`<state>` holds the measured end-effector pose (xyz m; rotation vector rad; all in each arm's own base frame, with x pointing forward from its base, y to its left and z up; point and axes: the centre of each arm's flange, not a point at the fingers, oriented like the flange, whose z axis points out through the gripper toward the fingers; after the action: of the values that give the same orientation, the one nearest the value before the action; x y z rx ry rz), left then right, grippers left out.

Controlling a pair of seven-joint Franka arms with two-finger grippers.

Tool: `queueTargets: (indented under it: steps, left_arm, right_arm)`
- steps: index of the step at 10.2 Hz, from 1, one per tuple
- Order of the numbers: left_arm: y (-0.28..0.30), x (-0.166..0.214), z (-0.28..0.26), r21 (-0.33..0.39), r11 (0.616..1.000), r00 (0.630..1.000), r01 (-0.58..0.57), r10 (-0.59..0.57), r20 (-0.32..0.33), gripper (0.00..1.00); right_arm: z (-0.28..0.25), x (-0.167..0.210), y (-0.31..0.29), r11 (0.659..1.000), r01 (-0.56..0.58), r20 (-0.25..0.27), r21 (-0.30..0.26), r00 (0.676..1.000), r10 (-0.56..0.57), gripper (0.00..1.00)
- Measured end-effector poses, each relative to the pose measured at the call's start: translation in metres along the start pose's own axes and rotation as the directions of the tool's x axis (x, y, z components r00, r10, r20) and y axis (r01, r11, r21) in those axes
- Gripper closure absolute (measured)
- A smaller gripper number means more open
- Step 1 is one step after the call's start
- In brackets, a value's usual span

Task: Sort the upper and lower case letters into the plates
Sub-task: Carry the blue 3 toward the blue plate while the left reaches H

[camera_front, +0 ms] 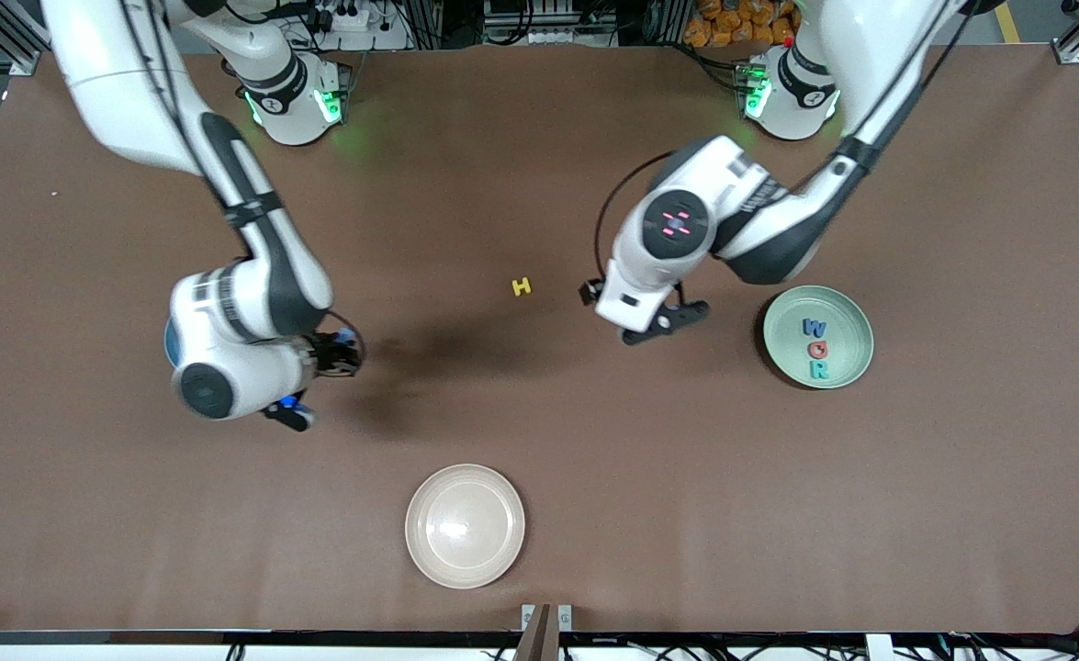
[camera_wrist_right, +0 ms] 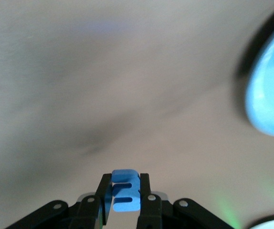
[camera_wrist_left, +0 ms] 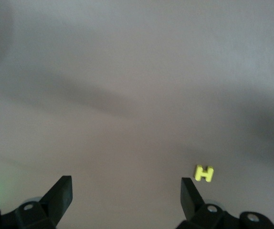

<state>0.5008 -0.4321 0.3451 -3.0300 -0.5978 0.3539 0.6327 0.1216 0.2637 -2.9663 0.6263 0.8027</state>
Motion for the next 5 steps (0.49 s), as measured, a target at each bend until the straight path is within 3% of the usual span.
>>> queueTargets:
  steps: [3, 5]
  left_arm:
    - [0.036, -0.008, 0.036, -0.058, 0.991, 0.993, 0.118, -0.117, 0.017, 0.0]
    - [0.052, -0.007, 0.067, -0.085, 0.985, 0.989, 0.15, -0.15, 0.011, 0.0]
  right_arm:
    - [-0.007, 0.029, 0.07, 0.989, 0.14, 0.043, -0.045, 0.989, -0.138, 0.72]
    - [0.005, 0.044, 0.105, 0.964, 0.253, 0.072, -0.078, 0.966, -0.248, 0.72]
